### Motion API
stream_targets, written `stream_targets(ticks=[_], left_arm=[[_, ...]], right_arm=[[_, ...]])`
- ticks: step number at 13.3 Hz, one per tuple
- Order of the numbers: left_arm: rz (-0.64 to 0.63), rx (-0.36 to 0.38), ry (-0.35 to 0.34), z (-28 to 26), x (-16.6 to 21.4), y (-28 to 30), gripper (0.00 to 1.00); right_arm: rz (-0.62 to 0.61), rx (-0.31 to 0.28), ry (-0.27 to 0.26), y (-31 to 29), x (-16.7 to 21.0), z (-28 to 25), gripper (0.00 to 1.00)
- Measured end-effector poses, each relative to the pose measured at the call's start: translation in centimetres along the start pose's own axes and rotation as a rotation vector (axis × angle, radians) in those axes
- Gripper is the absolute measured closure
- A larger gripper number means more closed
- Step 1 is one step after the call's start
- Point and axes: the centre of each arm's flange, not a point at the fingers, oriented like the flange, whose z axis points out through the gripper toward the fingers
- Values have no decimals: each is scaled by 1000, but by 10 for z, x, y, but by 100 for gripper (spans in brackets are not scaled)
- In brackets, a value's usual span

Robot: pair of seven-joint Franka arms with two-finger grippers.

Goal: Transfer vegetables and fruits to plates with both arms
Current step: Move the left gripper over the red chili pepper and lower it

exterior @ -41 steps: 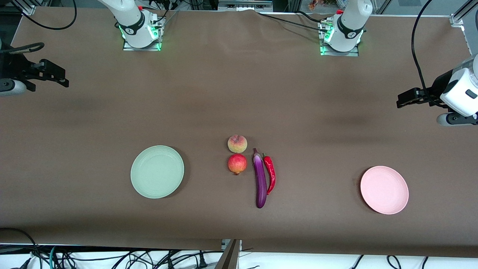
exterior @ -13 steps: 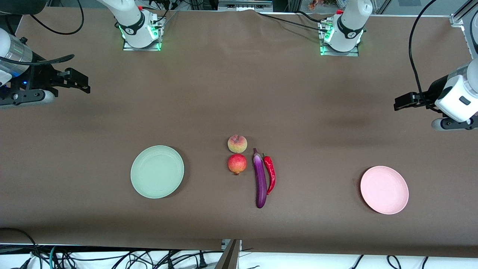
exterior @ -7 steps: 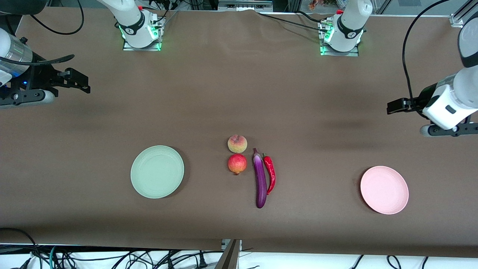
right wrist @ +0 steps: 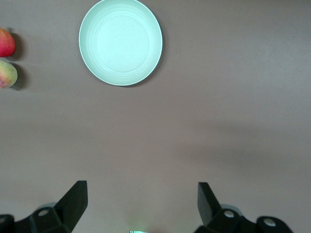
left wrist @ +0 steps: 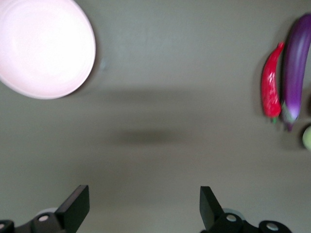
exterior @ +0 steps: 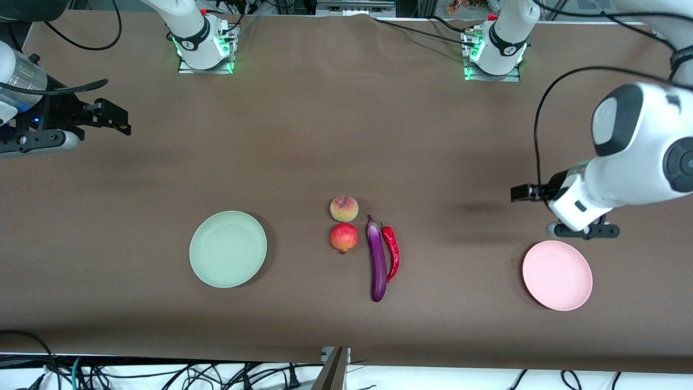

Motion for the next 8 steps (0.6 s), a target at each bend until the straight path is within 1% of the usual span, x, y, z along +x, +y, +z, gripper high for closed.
stream_targets(ticks=[4, 8], left_arm=[[-44, -8, 54, 61, 26, 46, 0], [-112, -30, 154, 132, 43, 107, 0]], right_arm=[[0, 0, 0, 0, 0, 0, 0], [1, 0, -1, 0, 0, 0, 0]])
